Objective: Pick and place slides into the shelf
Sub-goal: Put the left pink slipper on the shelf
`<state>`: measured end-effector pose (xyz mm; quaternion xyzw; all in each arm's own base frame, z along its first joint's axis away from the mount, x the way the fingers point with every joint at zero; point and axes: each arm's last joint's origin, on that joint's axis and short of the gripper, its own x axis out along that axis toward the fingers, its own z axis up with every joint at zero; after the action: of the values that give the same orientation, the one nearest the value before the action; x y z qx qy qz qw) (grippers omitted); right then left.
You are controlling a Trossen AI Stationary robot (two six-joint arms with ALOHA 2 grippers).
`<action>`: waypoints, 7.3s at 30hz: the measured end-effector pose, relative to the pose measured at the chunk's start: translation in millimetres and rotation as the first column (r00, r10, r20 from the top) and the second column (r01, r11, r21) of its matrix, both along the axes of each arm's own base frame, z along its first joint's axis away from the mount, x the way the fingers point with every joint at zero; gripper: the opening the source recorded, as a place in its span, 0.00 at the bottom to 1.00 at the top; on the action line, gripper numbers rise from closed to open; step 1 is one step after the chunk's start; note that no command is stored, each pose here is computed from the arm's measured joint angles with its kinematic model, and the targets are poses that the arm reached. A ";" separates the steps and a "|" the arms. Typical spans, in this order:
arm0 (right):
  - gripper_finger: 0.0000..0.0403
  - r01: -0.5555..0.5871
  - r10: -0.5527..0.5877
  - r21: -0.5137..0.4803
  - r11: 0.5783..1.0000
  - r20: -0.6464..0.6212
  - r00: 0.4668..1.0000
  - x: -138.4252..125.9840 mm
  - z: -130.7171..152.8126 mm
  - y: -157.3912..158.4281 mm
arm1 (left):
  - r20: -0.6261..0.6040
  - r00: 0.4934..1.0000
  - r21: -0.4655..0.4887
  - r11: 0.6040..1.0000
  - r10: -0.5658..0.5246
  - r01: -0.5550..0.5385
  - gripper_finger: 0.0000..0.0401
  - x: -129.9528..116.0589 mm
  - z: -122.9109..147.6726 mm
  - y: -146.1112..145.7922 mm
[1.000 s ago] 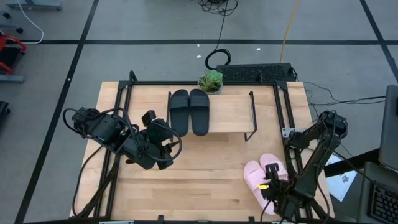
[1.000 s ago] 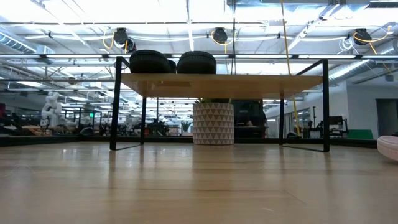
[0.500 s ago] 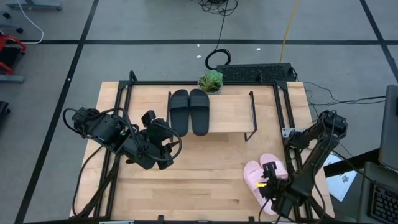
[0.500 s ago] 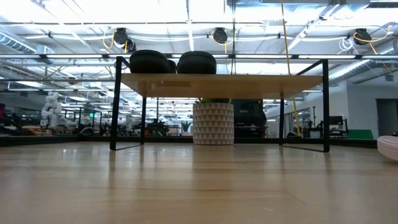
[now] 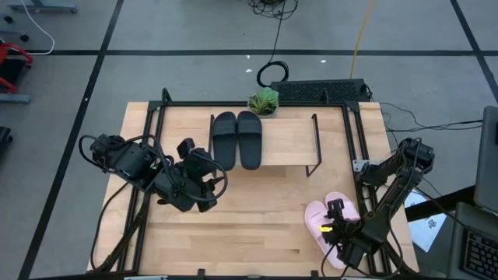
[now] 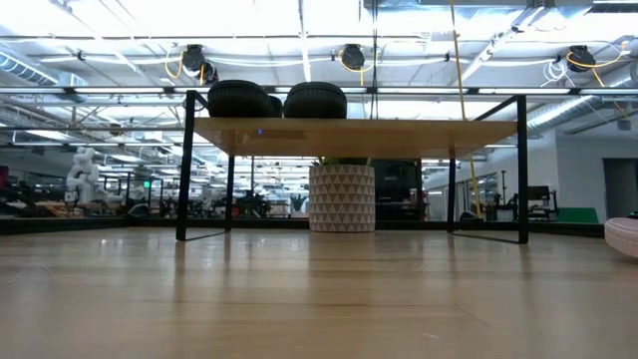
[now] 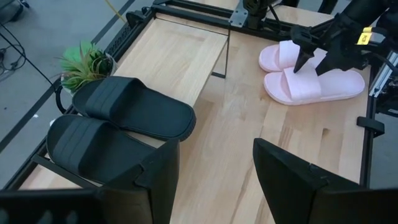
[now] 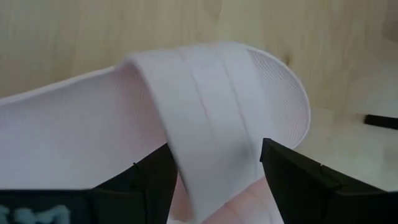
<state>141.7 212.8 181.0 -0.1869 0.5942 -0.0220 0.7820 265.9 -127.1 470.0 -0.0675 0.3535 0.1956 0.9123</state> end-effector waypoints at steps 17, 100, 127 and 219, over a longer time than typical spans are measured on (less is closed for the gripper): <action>0.17 -0.077 0.077 0.010 0.997 0.038 0.996 2.7 -4.8 2.9 | 0.006 1.000 -0.012 1.000 0.012 -0.012 0.51 -0.1 0.1 0.1; 0.00 0.418 -0.335 -0.282 0.863 0.299 0.894 177.0 157.2 -250.6 | 0.019 1.000 0.339 0.941 -0.022 0.014 0.51 -58.8 49.9 82.7; 0.00 0.391 -0.307 -0.329 0.859 0.279 0.910 180.1 132.0 -251.4 | 0.001 0.999 0.362 0.932 -0.040 0.037 0.51 -58.9 50.0 82.7; 0.00 0.309 -0.208 -0.382 0.871 0.283 0.936 194.9 131.5 -256.6 | -0.007 1.000 0.410 0.912 -0.024 0.025 0.51 -59.3 50.7 83.8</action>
<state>336.6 -43.9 312.5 -0.2653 0.4995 -0.2762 0.7771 206.6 -43.3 520.8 0.1297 0.3063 0.2539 0.9082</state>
